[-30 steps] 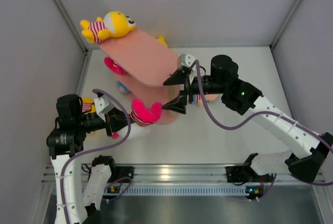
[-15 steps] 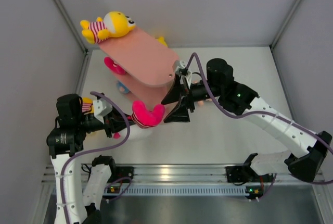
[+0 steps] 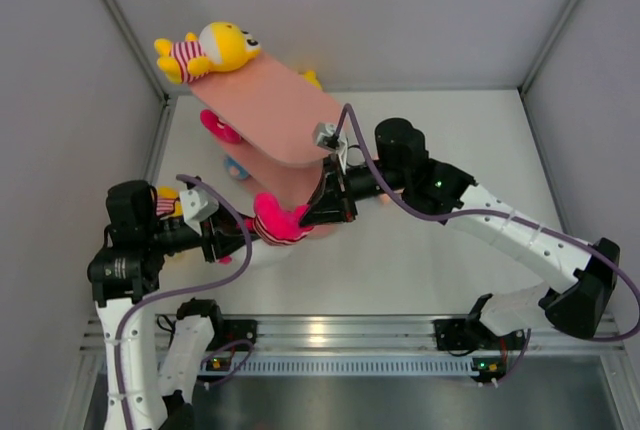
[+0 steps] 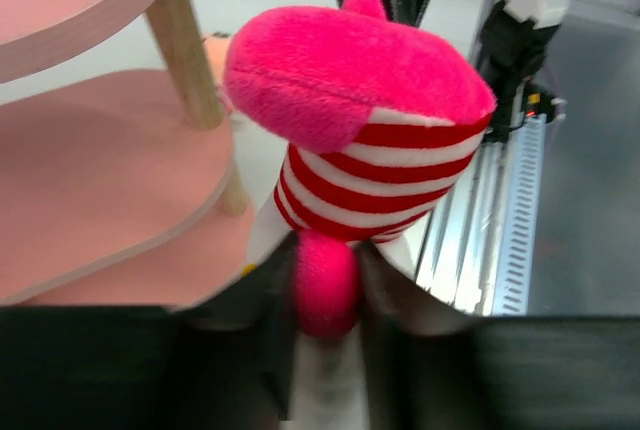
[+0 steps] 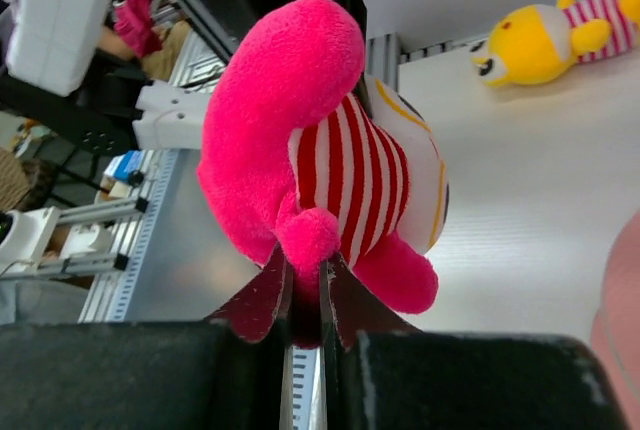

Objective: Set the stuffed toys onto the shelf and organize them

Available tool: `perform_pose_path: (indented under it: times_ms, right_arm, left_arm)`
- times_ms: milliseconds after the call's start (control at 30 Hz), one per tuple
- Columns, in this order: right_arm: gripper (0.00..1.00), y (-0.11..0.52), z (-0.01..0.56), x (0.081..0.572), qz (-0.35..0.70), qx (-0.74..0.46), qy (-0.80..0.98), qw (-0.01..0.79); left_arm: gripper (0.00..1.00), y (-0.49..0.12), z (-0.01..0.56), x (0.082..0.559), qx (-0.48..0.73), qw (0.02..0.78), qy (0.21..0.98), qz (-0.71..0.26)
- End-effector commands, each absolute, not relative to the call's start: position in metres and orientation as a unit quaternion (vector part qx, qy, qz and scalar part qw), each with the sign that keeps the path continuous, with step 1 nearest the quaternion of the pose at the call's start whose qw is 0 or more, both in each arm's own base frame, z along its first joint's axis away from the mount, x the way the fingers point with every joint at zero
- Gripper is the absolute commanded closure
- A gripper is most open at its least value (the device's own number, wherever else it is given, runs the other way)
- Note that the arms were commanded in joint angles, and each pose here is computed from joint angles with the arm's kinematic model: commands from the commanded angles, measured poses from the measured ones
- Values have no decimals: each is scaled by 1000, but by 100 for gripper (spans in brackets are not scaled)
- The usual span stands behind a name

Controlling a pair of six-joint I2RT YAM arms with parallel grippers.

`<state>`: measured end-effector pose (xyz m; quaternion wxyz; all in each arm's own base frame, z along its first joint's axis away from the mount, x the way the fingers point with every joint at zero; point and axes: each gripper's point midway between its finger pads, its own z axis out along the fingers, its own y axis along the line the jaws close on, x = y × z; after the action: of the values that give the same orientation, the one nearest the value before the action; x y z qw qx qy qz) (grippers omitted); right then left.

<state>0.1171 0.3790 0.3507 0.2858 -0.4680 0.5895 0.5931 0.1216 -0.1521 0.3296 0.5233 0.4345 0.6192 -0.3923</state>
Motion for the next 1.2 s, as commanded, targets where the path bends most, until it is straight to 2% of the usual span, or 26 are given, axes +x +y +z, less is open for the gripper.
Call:
perform_pose_path:
  times_ms: [0,67,100,167,200,267,300,433,733,1000,1167]
  right_arm:
    - [100,375,383,120,568,-470,575,355]
    - [100,373,378,125,528,-471,597,378]
    - [100,373,388,137,498,-455,609,417]
    - [100,377,393,129,469,-467,607,440]
    - [100,377,406,139,441,-448,615,476]
    - [100,383,417,132,411,-455,607,505]
    - [100,383,424,145,378,-433,625,529]
    - [100,400,433,153,305,-451,617,569]
    - [100,438,425,176,102,-467,610,632]
    - [100,438,388,203,-39,-453,611,648]
    - [100,443,354,216,-111,-470,610,628]
  left_arm:
    - [58,-135,338,138,412,547,661,-306]
    - [42,-121,339,146,375,555,697,-258]
    - [29,-101,338,158,343,563,726,-194]
    - [17,-80,342,162,300,576,748,-133]
    - [13,-56,346,167,260,582,767,-70]
    - [11,-24,349,170,197,586,786,5]
    - [11,9,349,171,144,575,801,82]
    - [10,56,344,164,83,541,815,192]
    - [9,68,318,172,78,513,827,214]
    - [9,61,309,175,88,510,833,194]
    - [9,59,308,175,92,512,833,189]
